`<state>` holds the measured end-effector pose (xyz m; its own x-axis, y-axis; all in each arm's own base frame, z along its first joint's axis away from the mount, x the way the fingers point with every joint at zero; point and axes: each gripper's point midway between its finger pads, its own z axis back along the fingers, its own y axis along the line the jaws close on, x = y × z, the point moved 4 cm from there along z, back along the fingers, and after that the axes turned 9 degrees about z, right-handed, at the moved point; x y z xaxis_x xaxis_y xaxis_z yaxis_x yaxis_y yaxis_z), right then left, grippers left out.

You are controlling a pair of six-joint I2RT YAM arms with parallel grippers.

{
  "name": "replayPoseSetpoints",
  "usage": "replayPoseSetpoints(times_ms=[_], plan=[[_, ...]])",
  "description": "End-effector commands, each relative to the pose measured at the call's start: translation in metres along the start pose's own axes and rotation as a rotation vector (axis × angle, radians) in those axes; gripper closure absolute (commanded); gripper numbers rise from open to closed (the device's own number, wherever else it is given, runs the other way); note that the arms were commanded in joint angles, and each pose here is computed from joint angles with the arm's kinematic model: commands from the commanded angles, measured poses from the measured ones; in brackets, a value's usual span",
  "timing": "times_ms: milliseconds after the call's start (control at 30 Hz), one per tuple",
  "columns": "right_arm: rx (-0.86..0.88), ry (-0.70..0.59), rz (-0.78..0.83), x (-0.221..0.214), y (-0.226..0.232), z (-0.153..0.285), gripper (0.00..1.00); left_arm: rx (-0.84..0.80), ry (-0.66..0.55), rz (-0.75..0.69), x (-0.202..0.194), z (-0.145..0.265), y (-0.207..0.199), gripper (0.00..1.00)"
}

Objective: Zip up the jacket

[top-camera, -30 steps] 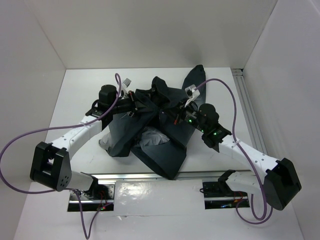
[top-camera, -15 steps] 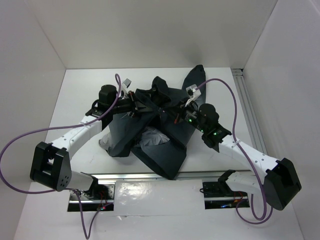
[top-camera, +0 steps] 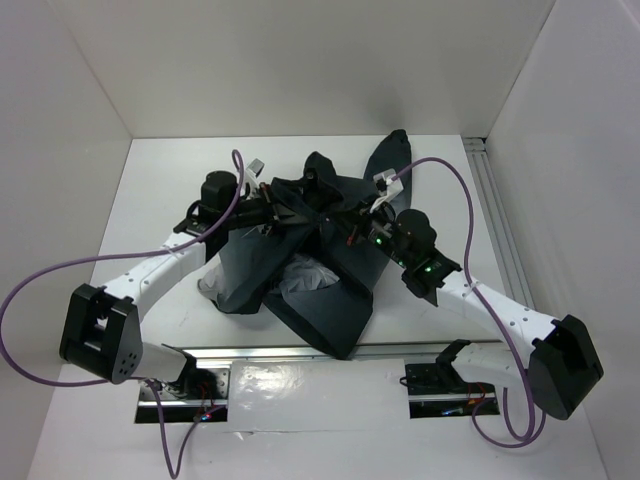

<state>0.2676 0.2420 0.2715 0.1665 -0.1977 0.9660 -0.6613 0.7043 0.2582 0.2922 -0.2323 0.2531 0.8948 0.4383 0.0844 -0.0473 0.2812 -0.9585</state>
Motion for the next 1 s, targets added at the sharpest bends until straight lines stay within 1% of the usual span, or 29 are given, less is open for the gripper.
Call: replayPoseSetpoints(times_ms=[0, 133, 200, 300, 400, 467, 633, 833, 900, 933, 967], plan=[[-0.031, -0.124, 0.017, 0.027, 0.0, -0.002, 1.0, -0.079, -0.014, -0.023, -0.008, 0.008, -0.024, 1.0], [-0.079, -0.16, 0.006, 0.034, -0.006, -0.002, 1.0, -0.096, -0.03, -0.023, -0.012, 0.01, -0.024, 1.0], [-0.091, -0.163, 0.005, 0.034, -0.007, -0.002, 1.0, -0.094, -0.029, -0.009, -0.013, 0.009, -0.017, 1.0], [-0.121, -0.181, 0.003, 0.037, -0.011, -0.002, 1.0, -0.114, -0.034, -0.012, -0.014, 0.011, -0.021, 1.0], [-0.117, -0.198, 0.003, 0.041, -0.01, -0.002, 1.0, -0.108, -0.023, -0.009, -0.016, 0.008, -0.019, 1.0], [-0.077, -0.189, 0.005, 0.041, -0.003, -0.005, 1.0, -0.111, -0.024, -0.012, -0.017, 0.008, -0.017, 1.0], [-0.044, -0.168, 0.001, 0.034, 0.009, -0.01, 1.0, -0.121, -0.047, -0.022, -0.013, 0.007, -0.019, 1.0], [-0.102, -0.171, -0.004, 0.034, 0.004, -0.012, 1.0, -0.136, -0.052, -0.034, -0.017, 0.011, -0.018, 1.0], [-0.147, -0.179, -0.007, 0.039, -0.002, -0.01, 1.0, -0.155, -0.082, -0.064, -0.016, 0.016, -0.024, 1.0], [-0.155, -0.206, 0.001, 0.049, -0.001, -0.008, 1.0, -0.152, -0.109, -0.084, -0.014, 0.018, -0.025, 1.0], [-0.158, -0.196, 0.002, 0.047, -0.002, -0.008, 1.0, -0.152, -0.124, -0.101, -0.014, 0.021, -0.027, 1.0]])
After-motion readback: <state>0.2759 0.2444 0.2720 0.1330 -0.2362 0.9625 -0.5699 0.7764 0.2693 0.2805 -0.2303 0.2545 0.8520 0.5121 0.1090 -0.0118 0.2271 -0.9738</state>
